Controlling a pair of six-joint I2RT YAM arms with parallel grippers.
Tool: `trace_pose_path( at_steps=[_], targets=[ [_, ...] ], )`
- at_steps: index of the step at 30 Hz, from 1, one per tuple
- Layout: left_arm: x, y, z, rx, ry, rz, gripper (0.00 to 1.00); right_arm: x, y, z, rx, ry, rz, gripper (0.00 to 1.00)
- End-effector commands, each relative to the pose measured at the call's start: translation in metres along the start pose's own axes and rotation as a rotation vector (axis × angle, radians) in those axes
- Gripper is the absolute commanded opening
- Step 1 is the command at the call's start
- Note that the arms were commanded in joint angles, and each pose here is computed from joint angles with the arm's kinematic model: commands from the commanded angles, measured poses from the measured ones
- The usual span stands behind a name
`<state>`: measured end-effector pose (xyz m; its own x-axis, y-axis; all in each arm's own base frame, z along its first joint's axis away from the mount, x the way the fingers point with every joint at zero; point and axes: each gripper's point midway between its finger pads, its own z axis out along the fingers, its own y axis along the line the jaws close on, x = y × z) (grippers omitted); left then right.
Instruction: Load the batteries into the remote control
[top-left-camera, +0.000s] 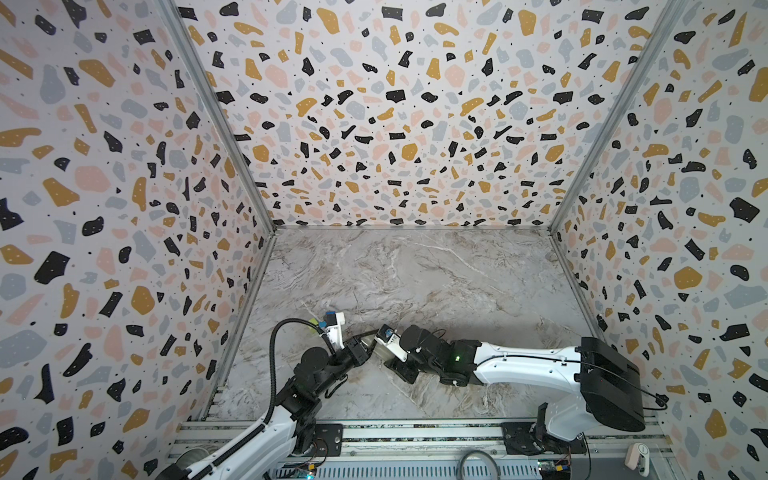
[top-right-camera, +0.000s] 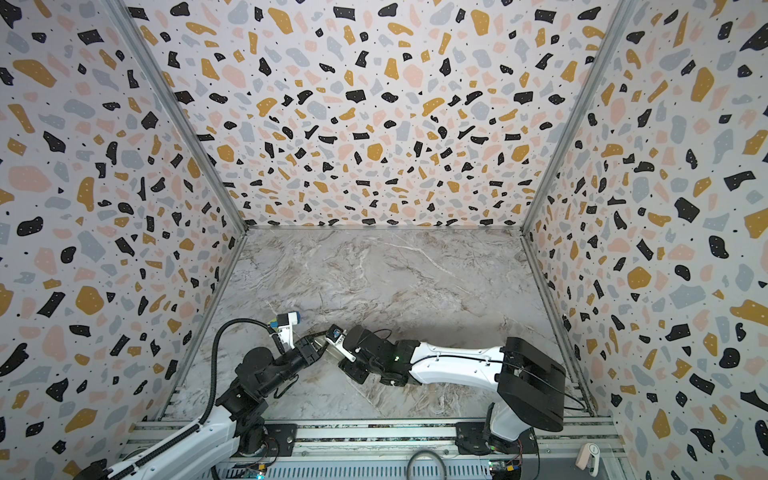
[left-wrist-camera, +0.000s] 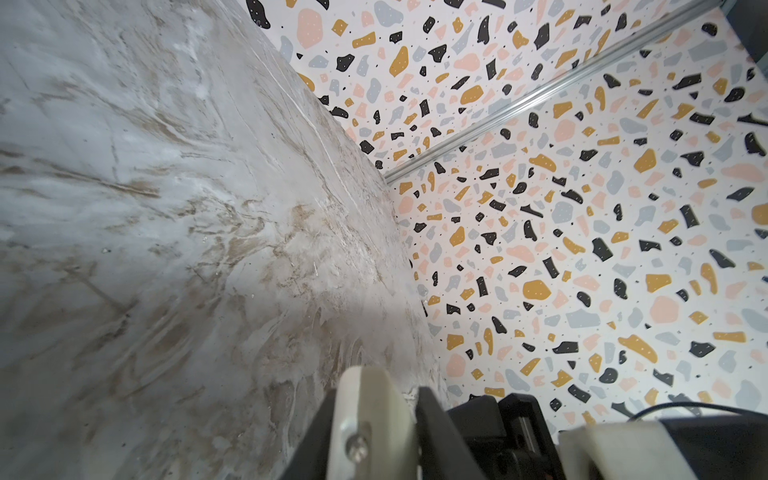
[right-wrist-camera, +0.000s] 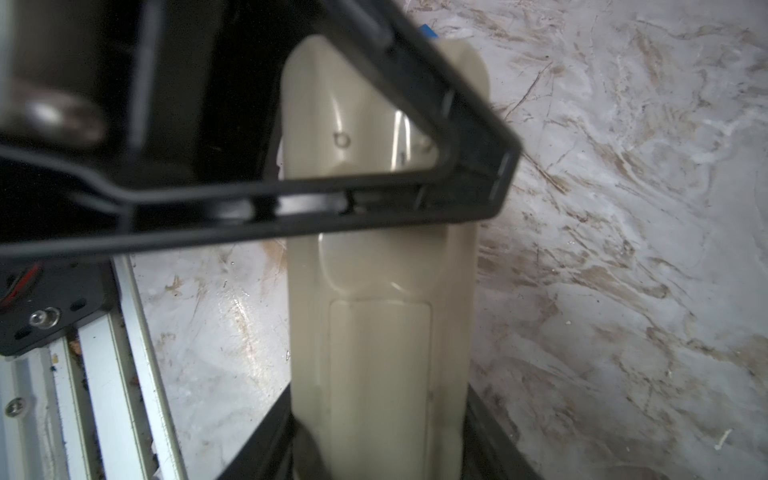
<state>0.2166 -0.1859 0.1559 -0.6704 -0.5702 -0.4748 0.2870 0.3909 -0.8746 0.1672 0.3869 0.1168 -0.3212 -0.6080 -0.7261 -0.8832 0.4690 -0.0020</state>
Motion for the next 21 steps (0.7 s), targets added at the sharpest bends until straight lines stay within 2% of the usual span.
trace_pose_path(
  at_steps=[1,3,9,12,16,21],
  targets=[
    [-0.012,-0.029,0.002,0.065,-0.012,0.101,0.58,-0.011,-0.017,-0.021,0.018,-0.059,0.043,0.19],
    [-0.013,-0.034,0.003,0.070,0.002,0.137,0.70,-0.010,-0.026,-0.030,0.021,-0.076,0.060,0.18],
    [-0.006,-0.060,0.006,0.145,0.075,0.277,0.87,-0.015,-0.041,-0.067,-0.044,-0.176,0.093,0.16],
    [0.000,-0.086,0.005,0.222,0.094,0.355,0.92,-0.026,-0.038,-0.095,-0.136,-0.268,0.098,0.15],
    [0.014,-0.131,-0.003,0.378,0.121,0.475,0.93,-0.038,-0.027,-0.131,-0.258,-0.388,0.075,0.12],
    [0.024,-0.163,-0.010,0.502,0.144,0.531,0.92,-0.047,-0.002,-0.165,-0.417,-0.503,0.017,0.10]
  ],
)
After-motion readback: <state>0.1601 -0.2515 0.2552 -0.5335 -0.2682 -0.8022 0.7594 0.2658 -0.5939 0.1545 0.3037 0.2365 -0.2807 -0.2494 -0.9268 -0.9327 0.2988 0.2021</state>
